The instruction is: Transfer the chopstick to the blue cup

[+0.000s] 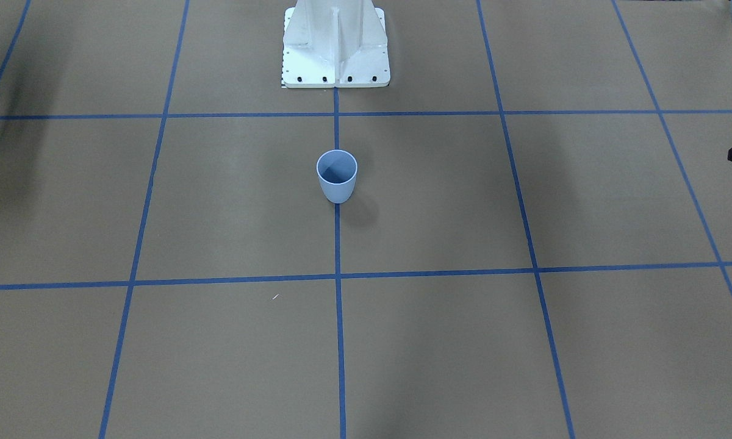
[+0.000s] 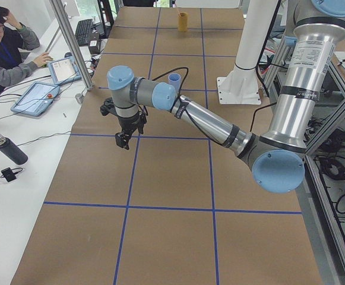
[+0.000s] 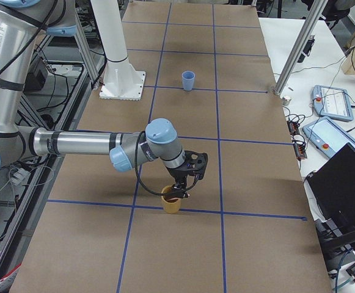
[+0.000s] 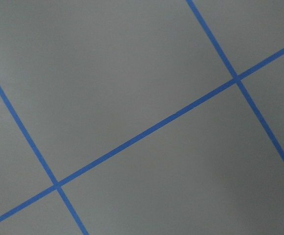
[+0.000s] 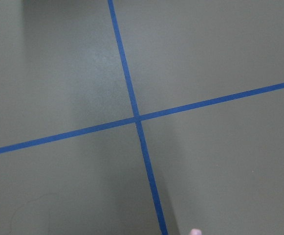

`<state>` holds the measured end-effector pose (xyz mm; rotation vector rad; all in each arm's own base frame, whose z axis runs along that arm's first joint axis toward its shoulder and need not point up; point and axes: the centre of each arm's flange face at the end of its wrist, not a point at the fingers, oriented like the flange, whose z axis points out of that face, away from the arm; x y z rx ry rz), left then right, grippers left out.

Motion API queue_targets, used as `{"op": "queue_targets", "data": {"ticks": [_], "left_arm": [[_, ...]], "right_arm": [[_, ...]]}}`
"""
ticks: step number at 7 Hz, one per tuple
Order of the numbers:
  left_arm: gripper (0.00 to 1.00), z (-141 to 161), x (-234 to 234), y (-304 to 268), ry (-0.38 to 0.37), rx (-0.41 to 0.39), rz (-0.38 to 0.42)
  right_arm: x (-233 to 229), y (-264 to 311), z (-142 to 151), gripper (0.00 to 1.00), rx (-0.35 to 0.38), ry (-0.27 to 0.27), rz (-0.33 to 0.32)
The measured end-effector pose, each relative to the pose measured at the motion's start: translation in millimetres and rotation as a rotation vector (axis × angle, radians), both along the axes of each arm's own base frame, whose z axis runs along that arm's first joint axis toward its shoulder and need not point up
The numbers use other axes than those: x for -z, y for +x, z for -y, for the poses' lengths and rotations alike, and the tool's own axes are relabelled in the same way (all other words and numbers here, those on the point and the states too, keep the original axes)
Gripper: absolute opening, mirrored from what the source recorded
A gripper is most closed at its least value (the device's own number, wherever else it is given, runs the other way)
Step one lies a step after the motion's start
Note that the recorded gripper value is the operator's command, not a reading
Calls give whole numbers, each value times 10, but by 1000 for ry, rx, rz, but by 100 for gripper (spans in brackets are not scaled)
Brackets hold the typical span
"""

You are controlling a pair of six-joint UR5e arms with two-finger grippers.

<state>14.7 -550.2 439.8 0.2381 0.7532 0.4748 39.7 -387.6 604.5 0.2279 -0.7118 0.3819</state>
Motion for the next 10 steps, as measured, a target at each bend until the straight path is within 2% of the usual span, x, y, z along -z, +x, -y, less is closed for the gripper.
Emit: {"op": "queue_targets", "data": {"ticks": [2, 4, 5, 6, 7, 10], "left_arm": [[100, -10, -10, -34, -2, 8, 0], [100, -13, -6, -39, -4, 11, -1], [100, -15, -5, -38, -4, 11, -1], [100, -15, -2, -34, -4, 11, -2], [100, -14, 2, -31, -4, 11, -2], [100, -13, 9, -30, -4, 12, -3]], "right_arm": [[-77, -115, 47, 64, -50, -1, 29], [-93, -204, 46, 51, -43, -4, 36], [-112, -218, 28, 49, -39, -6, 35], [-136, -216, 4, 31, -37, -7, 33], [-164, -210, -28, 0, -35, -9, 30], [-166, -181, -94, 0, -31, 12, 30]]}}
